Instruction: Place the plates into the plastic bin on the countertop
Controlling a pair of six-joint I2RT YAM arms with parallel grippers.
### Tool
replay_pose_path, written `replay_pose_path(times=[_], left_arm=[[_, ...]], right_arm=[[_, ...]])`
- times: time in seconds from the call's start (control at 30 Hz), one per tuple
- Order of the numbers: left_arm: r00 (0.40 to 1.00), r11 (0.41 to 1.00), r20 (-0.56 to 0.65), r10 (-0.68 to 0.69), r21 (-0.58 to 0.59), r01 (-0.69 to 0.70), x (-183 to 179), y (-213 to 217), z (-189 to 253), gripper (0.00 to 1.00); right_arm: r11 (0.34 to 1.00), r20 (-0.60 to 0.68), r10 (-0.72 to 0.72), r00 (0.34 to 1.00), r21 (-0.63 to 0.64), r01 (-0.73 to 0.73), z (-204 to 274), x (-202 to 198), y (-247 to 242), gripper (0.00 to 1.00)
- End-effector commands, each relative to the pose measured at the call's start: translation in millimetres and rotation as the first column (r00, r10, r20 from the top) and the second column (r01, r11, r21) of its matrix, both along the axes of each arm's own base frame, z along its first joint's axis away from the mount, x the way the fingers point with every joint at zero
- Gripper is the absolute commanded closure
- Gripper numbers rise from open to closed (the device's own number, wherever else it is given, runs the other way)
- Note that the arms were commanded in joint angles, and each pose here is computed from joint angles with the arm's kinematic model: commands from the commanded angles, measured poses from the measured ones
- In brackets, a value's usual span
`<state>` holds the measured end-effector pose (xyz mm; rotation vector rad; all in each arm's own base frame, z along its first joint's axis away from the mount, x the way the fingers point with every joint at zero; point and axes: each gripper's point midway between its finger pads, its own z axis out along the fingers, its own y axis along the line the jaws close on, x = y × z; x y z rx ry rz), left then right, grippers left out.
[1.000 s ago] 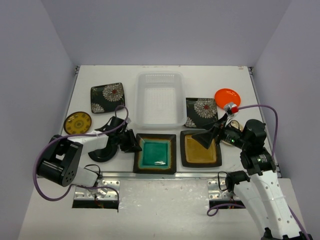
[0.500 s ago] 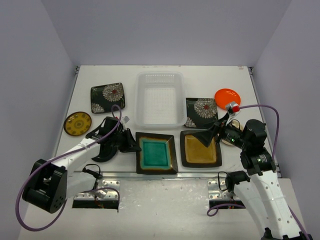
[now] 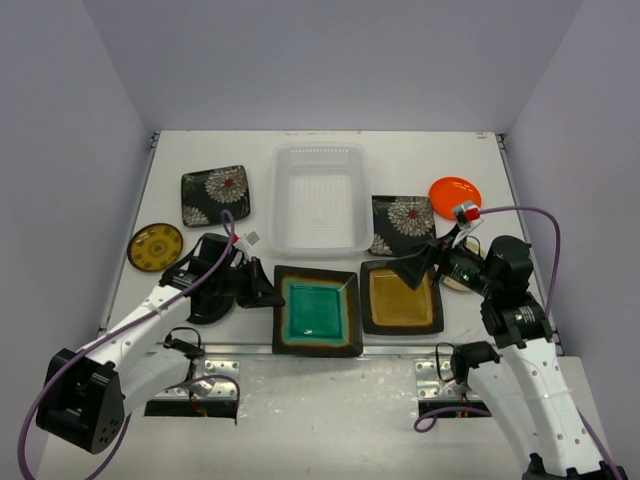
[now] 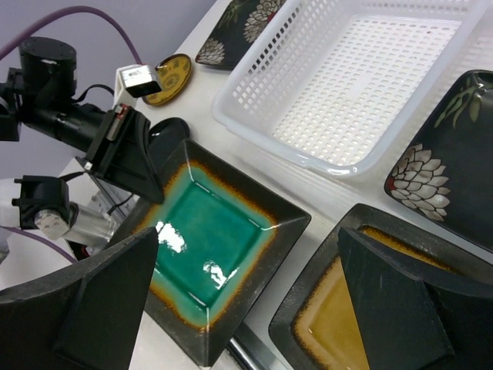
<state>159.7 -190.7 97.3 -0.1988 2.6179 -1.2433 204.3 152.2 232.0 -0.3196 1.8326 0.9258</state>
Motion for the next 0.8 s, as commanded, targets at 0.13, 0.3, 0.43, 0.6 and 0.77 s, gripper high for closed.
replay_pose_path(times=[0.13, 0.3, 0.43, 0.6, 0.77], left_arm=[[0.952, 0.940, 0.280, -0.121, -0.276, 0.201, 4.0, -31.5, 142.0, 1.00], [0.942, 0.965, 0.336, -0.028, -0.235, 0.112, 38.7, -30.3, 172.9, 1.00], [0.941, 0.970, 0.339, 0.010, -0.232, 0.073, 80.6, -29.0, 180.5, 1.00], [0.925, 0.978, 0.381, -0.005, -0.193, 0.085, 147.2, -14.6, 184.2, 1.00], [0.907, 0.988, 0.421, 0.016, -0.144, 0.049, 216.6, -6.3, 181.6, 1.00]], right_arm=[[0.996, 0.064, -0.089, 0.994, -0.014, 0.090, 35.5, 12.5, -11.7, 0.01], [0.959, -0.015, -0.276, 0.961, -0.065, 0.274, 38.3, 24.3, -38.2, 0.01], [0.918, -0.003, -0.384, 0.923, -0.109, 0.382, 49.1, 26.1, -58.7, 0.01], [0.893, 0.025, -0.431, 0.902, -0.129, 0.431, 59.8, 22.4, -70.0, 0.01], [0.904, 0.012, -0.411, 0.912, -0.121, 0.409, 59.3, 20.3, -65.8, 0.01]])
